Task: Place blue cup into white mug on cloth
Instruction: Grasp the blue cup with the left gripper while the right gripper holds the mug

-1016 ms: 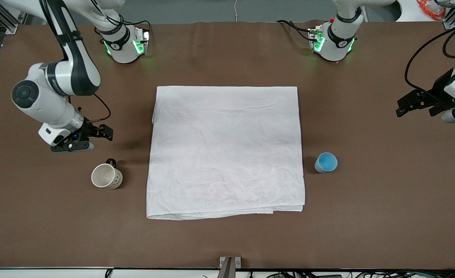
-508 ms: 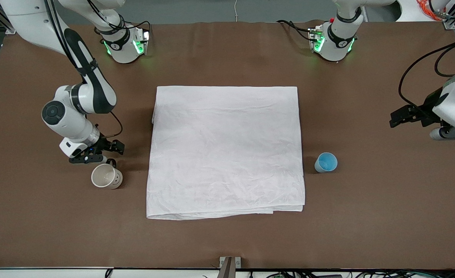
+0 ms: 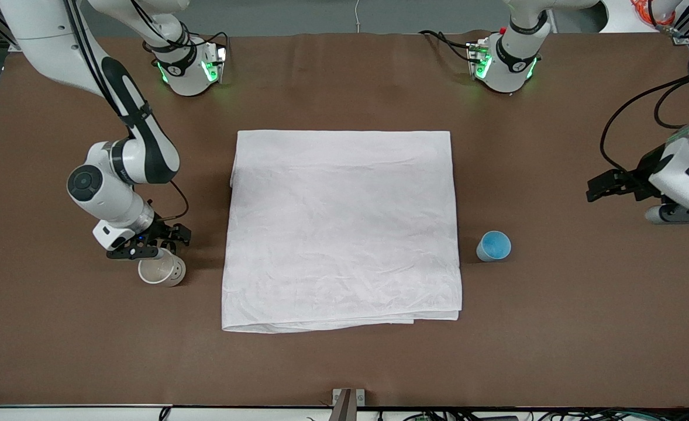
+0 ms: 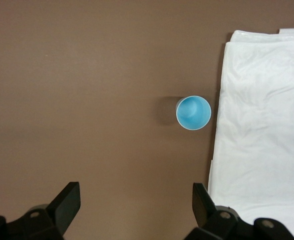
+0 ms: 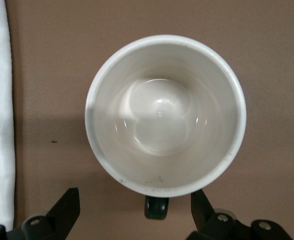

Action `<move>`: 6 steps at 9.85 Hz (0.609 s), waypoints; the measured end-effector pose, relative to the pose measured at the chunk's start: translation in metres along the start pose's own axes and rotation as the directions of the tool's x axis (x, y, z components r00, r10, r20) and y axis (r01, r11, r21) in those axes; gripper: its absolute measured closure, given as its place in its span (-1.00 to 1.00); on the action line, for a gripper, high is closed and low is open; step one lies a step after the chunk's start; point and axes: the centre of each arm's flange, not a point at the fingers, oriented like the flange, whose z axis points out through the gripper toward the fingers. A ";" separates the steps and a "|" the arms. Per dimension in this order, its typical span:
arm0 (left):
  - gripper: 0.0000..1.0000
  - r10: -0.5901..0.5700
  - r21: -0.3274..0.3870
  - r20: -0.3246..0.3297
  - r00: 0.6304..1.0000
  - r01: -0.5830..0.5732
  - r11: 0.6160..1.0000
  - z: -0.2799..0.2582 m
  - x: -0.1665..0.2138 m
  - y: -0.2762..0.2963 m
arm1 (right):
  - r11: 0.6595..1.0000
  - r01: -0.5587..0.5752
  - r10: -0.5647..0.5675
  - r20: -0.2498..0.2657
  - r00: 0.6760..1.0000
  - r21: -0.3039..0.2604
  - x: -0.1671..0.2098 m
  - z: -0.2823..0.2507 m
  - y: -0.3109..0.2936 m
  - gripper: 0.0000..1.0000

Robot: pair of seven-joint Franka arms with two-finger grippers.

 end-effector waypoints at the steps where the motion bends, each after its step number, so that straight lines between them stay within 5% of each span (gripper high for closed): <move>1: -0.98 0.034 0.004 0.032 0.999 -0.034 0.999 0.024 0.009 0.023 | 1.000 -0.002 0.002 0.001 1.000 0.000 0.001 0.002 0.001 -0.88; 2: -0.98 0.077 0.010 0.059 0.995 -0.077 0.997 0.054 0.019 0.055 | 1.000 -0.004 0.004 -0.001 1.000 -0.001 0.002 0.001 0.001 -0.78; 5: -0.93 0.110 0.029 0.129 0.986 -0.114 0.993 0.147 0.046 0.120 | 1.000 -0.017 0.017 -0.011 1.000 -0.004 0.009 -0.004 0.007 0.06; 6: -0.90 0.107 0.030 0.126 0.986 -0.112 0.993 0.169 0.056 0.120 | 1.000 -0.019 0.018 -0.013 1.000 -0.004 0.011 -0.005 0.008 0.14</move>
